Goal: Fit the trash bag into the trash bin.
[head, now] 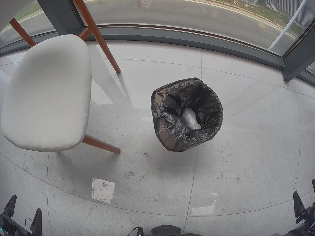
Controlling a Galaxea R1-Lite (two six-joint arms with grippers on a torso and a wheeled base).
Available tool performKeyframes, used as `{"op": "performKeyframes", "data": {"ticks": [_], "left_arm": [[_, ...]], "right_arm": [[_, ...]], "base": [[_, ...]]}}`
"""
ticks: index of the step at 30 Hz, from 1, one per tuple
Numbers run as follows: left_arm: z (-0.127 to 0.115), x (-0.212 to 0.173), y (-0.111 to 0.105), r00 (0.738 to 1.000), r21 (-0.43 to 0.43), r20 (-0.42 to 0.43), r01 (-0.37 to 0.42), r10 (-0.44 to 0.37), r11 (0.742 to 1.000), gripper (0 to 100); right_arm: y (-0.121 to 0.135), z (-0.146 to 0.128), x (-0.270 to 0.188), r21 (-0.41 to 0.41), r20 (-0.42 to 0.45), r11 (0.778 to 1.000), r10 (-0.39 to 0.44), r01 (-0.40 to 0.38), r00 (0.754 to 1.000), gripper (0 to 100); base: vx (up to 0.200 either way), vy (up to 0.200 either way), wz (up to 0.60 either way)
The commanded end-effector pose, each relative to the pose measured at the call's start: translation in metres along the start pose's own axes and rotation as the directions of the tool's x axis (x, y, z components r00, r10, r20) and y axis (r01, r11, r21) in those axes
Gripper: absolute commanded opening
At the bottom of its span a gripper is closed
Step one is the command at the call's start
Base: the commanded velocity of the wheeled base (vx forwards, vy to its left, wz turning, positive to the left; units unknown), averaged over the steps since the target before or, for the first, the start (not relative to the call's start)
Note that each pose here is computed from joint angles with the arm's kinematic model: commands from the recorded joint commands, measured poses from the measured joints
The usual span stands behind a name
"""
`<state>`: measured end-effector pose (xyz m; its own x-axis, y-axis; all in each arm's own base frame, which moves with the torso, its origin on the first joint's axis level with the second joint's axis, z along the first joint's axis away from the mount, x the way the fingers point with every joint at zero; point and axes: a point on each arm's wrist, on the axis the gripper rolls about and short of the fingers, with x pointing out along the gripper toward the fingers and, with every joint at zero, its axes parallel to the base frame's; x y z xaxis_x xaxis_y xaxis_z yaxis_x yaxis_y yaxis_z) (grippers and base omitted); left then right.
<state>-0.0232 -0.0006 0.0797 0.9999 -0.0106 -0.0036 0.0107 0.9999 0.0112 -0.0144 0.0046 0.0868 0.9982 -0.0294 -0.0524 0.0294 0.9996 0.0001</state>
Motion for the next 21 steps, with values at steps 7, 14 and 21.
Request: {"op": "performKeyframes", "data": {"ticks": [7,14,21], "left_arm": [[-0.0041,0.0014,-0.0001,1.0,-0.002,-0.015,0.002,-0.002,1.0,100],[-0.0041,0.0014,-0.0001,1.0,-0.002,-0.015,0.002,-0.002,1.0,100],[-0.0041,0.0014,-0.0001,1.0,-0.002,-0.015,0.002,-0.002,1.0,100]], "right_arm": [[-0.0002,-0.0047,0.0017,0.004,-0.022,1.0,0.001,-0.001,1.0,100],[-0.0002,-0.0047,0.0017,0.005,-0.022,1.0,0.001,0.0,1.0,100],[-0.0002,-0.0047,0.0017,0.004,-0.022,1.0,0.001,-0.001,1.0,100]], "base": [[-0.057,0.057,0.0],[0.0,0.0,0.0],[0.0,0.0,0.0]]}}
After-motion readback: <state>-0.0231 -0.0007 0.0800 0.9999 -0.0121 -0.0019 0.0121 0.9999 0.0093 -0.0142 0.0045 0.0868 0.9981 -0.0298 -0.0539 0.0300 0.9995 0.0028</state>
